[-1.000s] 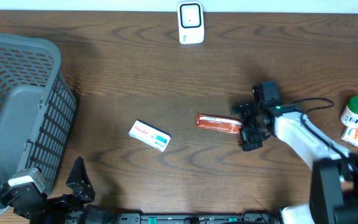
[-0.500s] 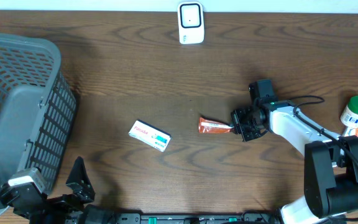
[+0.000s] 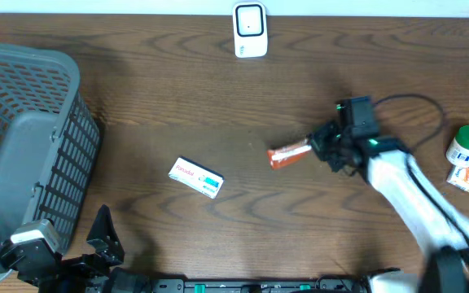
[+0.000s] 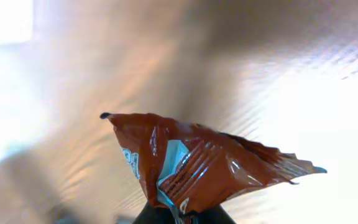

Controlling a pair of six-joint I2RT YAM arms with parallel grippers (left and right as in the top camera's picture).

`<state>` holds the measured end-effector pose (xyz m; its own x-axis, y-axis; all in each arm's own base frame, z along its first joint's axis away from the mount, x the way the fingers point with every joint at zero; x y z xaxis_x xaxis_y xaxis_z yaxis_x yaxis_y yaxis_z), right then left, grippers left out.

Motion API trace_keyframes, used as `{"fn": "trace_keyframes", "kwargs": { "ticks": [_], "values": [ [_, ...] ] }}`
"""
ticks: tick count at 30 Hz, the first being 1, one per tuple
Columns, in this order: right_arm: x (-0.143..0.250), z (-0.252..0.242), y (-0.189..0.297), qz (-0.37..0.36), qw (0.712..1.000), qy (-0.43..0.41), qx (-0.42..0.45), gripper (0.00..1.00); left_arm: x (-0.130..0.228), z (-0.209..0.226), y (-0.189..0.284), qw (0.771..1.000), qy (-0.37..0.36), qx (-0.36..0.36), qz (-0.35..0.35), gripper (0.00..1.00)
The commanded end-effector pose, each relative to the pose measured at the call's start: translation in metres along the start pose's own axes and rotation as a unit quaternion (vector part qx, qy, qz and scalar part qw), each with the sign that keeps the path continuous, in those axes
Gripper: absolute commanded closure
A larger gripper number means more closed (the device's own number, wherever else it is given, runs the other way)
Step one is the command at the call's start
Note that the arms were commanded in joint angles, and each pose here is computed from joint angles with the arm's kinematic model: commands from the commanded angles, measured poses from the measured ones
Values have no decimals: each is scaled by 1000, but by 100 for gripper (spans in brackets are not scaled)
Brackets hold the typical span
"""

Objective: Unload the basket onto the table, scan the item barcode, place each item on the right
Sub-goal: 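Lift the candy bar and carry it toward the white scanner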

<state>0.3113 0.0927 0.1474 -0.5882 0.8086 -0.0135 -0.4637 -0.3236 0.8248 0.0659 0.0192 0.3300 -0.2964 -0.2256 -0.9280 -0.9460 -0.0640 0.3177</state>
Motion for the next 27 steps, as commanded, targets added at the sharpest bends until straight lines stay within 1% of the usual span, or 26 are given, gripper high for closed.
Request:
{"fn": "trace_keyframes", "kwargs": {
  "ticks": [1,5,7,11,24,25,27],
  "values": [
    [10,17,55,-45,998,17,-45,98,0,-1,0,1000,1,3,-1,3],
    [17,-7,91,-104,994,-16,-7,98,0,-1,0,1000,1,3,-1,3],
    [21,-15,102,-113,993,-23,2,98,0,-1,0,1000,1,3,-1,3],
    [31,-18,109,-104,995,-12,2,99,0,-1,0,1000,1,3,-1,3],
    [59,-10,105,-61,998,24,-11,98,0,-1,0,1000,1,3,-1,3],
    [60,-9,105,-60,998,31,-14,99,0,-1,0,1000,1,3,-1,3],
    [59,2,105,-75,993,84,-37,98,0,-1,0,1000,1,3,-1,3]
  ]
}}
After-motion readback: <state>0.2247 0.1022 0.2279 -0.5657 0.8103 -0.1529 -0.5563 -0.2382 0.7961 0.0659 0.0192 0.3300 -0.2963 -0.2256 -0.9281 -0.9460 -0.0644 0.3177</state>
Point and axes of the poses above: each gripper's point midway between its finger pads, its own y axis back along the fingers, its own z axis along the line the jaws close on, x = y × z, the point moved 6 cm from there along y, back along the fingers, and after that the axes turned 3 degrees about -y, right-handed, at the moved point
